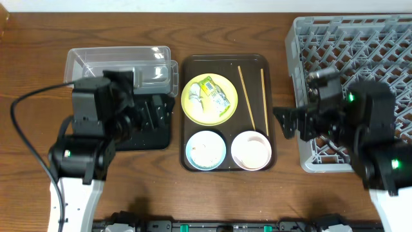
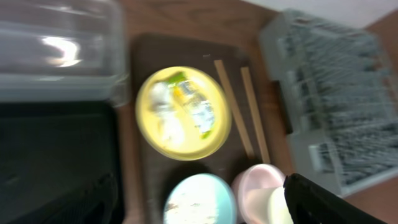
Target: Sort waste into correct bins and load items into the dishwasher rack
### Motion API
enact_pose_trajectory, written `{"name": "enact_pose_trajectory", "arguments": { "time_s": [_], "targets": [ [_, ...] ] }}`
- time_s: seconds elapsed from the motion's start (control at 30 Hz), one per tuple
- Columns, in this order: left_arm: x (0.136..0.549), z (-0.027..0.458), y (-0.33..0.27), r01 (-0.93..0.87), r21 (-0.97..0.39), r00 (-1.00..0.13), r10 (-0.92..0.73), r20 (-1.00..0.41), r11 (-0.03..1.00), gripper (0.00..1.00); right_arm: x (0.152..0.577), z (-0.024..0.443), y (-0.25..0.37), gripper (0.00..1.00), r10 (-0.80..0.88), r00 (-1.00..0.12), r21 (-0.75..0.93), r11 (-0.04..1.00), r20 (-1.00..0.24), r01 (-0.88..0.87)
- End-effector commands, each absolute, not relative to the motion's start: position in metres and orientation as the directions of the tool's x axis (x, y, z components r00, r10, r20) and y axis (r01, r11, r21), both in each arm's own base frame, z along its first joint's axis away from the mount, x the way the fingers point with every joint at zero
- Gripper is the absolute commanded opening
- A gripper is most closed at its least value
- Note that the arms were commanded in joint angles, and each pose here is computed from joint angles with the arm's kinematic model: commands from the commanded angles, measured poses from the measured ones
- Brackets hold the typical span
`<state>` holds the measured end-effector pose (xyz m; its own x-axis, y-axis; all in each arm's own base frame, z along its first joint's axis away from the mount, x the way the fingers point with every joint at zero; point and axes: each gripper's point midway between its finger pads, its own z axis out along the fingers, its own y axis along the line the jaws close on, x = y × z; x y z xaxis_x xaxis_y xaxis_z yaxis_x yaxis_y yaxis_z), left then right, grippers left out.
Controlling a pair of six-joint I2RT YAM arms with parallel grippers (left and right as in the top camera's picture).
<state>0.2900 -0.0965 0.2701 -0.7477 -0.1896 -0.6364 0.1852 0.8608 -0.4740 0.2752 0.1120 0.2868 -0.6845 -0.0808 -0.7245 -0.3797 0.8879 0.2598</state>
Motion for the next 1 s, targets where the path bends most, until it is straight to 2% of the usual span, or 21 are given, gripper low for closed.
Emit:
{"name": "enact_pose_trajectory", "arguments": {
  "time_s": [0.0, 0.13, 0.23, 0.33, 0.47, 0.57, 0.67, 0.73, 0.97],
  "targets": [
    [0.293, 0.286, -0.121, 0.267, -0.585, -0.769, -0.197, -0.609, 0.766, 0.88, 0.277, 0.297, 0.127, 0.99, -0.076, -0.715, 0.34, 0.842, -0.695, -0.42],
    [0.31, 0.29, -0.128, 0.225, -0.649, -0.783, -0.262, -0.564, 0.727, 0.88, 0.285, 0.291, 0.129, 0.99, -0.077, -0.734, 0.353, 0.84, -0.675, -0.413],
    [0.322, 0.282, -0.138, 0.205, -0.631, -0.806, -0.236, -0.543, 0.748, 0.88, 0.295, 0.28, 0.12, 0.99, -0.017, -0.773, 0.364, 0.876, -0.634, -0.318],
    [0.334, 0.254, -0.149, 0.146, -0.545, -0.841, -0.187, -0.508, 0.826, 0.87, 0.302, 0.271, 0.113, 0.99, 0.032, -0.799, 0.368, 0.898, -0.6, -0.24],
    [0.346, 0.204, -0.155, 0.073, -0.331, -0.871, -0.102, -0.481, 0.941, 0.87, 0.305, 0.264, 0.114, 0.99, 0.066, -0.82, 0.392, 0.898, -0.569, -0.2],
    [0.356, 0.172, -0.154, 0.038, -0.2, -0.882, -0.061, -0.468, 0.979, 0.87, 0.305, 0.263, 0.114, 0.98, 0.1, -0.831, 0.414, 0.895, -0.548, -0.166],
    [0.366, 0.142, -0.157, 0.022, -0.163, -0.904, -0.05, -0.424, 0.986, 0.82, 0.303, 0.262, 0.114, 0.97, 0.102, -0.835, 0.418, 0.894, -0.541, -0.162],
    [0.369, 0.12, -0.158, 0.014, -0.144, -0.923, -0.042, -0.383, 0.99, 0.75, 0.302, 0.261, 0.114, 0.96, 0.1, -0.838, 0.418, 0.894, -0.536, -0.16],
    [0.374, 0.063, -0.167, 0.004, -0.132, -0.96, -0.033, -0.279, 0.991, 0.7, 0.302, 0.261, 0.114, 0.93, 0.107, -0.839, 0.422, 0.893, -0.533, -0.154]
  ]
}}
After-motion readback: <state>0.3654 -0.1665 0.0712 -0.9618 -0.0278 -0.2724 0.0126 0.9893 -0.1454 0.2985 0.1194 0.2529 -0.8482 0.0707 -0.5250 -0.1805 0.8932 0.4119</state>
